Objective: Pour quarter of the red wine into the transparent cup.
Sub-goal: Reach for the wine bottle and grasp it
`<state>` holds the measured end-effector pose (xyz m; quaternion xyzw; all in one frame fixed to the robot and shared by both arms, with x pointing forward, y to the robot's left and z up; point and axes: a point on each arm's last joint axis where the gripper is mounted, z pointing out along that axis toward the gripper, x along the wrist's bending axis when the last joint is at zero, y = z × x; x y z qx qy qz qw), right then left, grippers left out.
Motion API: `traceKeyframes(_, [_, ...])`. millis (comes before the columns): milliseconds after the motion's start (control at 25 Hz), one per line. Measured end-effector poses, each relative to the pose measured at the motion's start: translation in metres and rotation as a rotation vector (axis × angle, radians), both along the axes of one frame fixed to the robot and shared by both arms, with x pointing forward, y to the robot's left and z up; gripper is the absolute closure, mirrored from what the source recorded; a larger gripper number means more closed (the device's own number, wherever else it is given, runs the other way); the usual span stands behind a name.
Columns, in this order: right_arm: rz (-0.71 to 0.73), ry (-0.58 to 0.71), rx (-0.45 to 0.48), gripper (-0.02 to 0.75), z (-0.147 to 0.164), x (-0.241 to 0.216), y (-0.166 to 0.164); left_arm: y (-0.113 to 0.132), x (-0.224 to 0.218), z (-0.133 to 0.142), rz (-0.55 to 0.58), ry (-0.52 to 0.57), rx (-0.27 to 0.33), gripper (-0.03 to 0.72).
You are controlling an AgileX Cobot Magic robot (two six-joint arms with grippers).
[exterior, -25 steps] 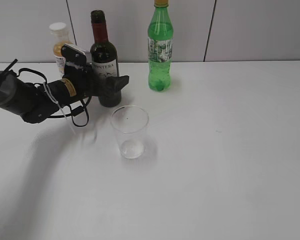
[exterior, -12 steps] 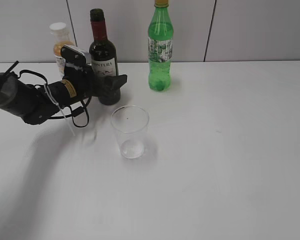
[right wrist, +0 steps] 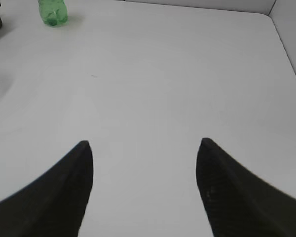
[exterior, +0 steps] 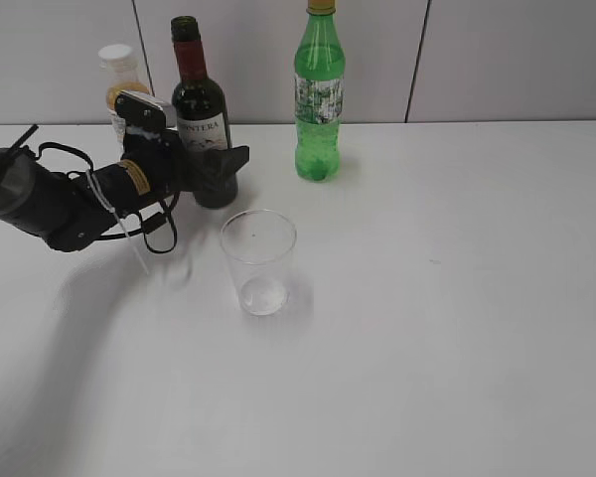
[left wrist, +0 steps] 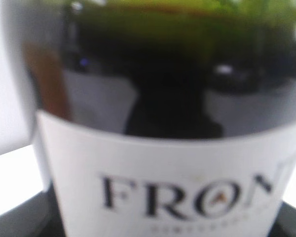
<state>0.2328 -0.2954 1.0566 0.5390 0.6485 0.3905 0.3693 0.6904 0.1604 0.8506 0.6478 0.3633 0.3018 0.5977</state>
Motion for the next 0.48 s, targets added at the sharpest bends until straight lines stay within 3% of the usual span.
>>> traceKeyframes(280, [0.0,0.0,0.0,0.206,0.0,0.0,0.0,-0.001,-0.001,0.004,-0.012,-0.007,0.005,0.141])
traceKeyframes(480, [0.0,0.0,0.0,0.206,0.0,0.0,0.0,-0.006,-0.006,0.035,-0.095,-0.083,0.046,0.141])
